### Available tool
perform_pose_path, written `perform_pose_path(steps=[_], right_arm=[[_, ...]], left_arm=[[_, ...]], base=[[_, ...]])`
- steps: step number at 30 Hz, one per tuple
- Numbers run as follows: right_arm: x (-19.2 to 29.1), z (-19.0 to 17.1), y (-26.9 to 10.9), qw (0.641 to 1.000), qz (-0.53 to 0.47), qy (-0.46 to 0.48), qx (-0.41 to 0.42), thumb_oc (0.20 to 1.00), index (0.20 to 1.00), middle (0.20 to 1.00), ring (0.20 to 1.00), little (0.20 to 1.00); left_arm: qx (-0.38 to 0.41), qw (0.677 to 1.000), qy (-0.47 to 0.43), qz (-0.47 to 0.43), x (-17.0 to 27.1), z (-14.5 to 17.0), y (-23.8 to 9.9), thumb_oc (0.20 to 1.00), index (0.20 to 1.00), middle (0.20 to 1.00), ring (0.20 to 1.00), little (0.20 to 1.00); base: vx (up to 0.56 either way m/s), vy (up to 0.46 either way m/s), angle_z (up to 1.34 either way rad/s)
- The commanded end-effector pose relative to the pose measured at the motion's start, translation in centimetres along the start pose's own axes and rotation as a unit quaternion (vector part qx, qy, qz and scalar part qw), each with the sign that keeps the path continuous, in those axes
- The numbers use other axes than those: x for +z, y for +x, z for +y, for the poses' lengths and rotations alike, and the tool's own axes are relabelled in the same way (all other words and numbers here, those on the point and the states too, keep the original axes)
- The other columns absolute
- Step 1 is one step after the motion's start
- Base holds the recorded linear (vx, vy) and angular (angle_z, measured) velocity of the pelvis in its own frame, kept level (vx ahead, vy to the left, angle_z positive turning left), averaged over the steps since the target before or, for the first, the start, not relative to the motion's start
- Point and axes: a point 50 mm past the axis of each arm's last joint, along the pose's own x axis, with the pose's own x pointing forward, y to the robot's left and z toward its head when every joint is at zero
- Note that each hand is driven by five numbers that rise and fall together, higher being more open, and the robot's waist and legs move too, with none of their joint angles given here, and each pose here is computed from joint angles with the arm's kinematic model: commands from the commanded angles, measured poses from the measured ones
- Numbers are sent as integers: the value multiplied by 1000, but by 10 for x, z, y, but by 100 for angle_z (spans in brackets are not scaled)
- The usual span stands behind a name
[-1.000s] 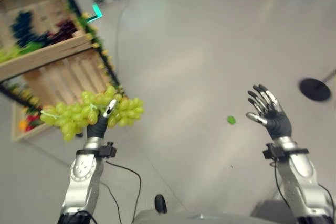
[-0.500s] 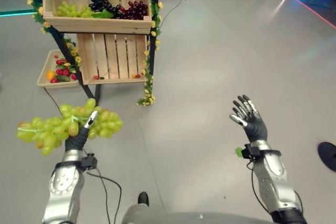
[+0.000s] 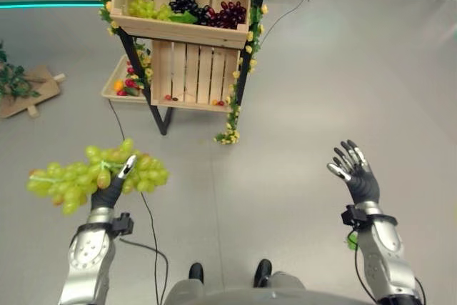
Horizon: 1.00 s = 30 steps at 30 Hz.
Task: Pick up the fruits from the basket on one side to the basket on the other side
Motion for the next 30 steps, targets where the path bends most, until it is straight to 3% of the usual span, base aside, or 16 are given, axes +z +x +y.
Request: perform_pose_path(steps=[1,6,16,25,30], right_arm=[[28,-9,8,998,-65,-27,-1,1000,1000,1000,1000,1000],[39,-10,12,994,-77,-75,7,1000,1000,1000,1000,1000],[43,-14,11,994,-77,-78,4,1000,1000,1000,1000,1000],[40,4,29,993,-72,-82,43,1000,1000,1000,1000,1000],[46,18,38,991,-91,-74,65,1000,1000,1000,1000,1000]], left_arm=[[-26,995,2,-92,33,-11,8,200,200,200,200,200],[-30,995,-37,-89,28,-19,8,200,200,200,200,200],[-33,996,-42,-74,23,-12,-1,200,200,200,200,200],[0,999,-26,-38,8,-2,-18,200,200,200,200,200],[-6,997,-15,-72,21,0,-5,200,200,200,200,200]], base=[[567,-257,81],[404,-184,54],[379,-227,-4],[340,130,-62],[64,292,-87]])
